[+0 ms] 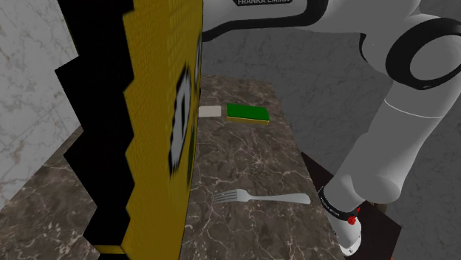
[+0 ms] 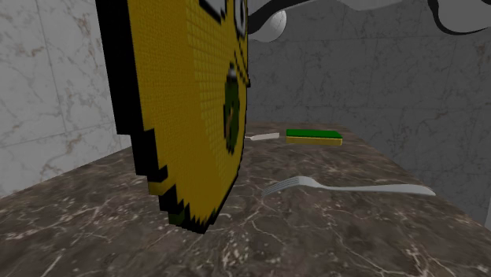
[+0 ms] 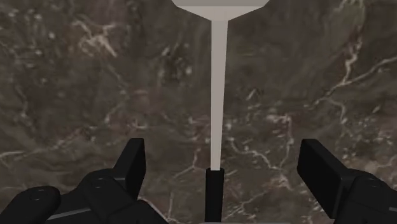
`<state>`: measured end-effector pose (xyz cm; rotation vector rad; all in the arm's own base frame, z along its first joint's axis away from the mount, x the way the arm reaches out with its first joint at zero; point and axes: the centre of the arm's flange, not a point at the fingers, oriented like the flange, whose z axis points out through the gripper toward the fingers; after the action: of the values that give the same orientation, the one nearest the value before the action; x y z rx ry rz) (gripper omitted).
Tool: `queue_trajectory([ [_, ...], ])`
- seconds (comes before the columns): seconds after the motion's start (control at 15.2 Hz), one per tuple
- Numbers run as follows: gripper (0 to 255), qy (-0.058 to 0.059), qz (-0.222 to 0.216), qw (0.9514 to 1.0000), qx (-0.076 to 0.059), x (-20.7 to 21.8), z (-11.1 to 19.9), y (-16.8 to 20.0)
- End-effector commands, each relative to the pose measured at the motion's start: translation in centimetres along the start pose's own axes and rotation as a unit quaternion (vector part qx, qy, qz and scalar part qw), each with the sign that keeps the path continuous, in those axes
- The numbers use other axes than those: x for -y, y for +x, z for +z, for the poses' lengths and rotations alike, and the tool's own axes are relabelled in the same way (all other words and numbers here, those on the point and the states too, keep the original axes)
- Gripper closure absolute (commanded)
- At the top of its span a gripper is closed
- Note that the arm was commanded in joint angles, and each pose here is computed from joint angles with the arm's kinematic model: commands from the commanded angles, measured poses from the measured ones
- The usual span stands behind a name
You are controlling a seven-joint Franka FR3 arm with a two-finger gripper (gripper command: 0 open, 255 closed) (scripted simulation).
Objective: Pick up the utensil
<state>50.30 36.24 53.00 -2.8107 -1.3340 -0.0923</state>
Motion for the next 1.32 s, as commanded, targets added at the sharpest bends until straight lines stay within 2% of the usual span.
queue_trajectory([
  [0.0,0,0.0,0.0,1.0,0.0,-0.1,1.1,-0.1],
  [0.13,0,0.0,0.0,1.0,0.0,-0.1,2.4,-0.2],
  [0.26,0,0.0,0.0,1.0,0.0,-0.1,2.4,-0.2],
  [0.33,255,0.0,0.0,1.0,0.0,-0.1,2.4,-0.2],
  [0.92,255,0.0,0.0,1.0,0.0,-0.1,2.4,-0.2],
  [1.25,255,0.0,0.0,1.0,0.0,0.0,-0.2,0.0],
])
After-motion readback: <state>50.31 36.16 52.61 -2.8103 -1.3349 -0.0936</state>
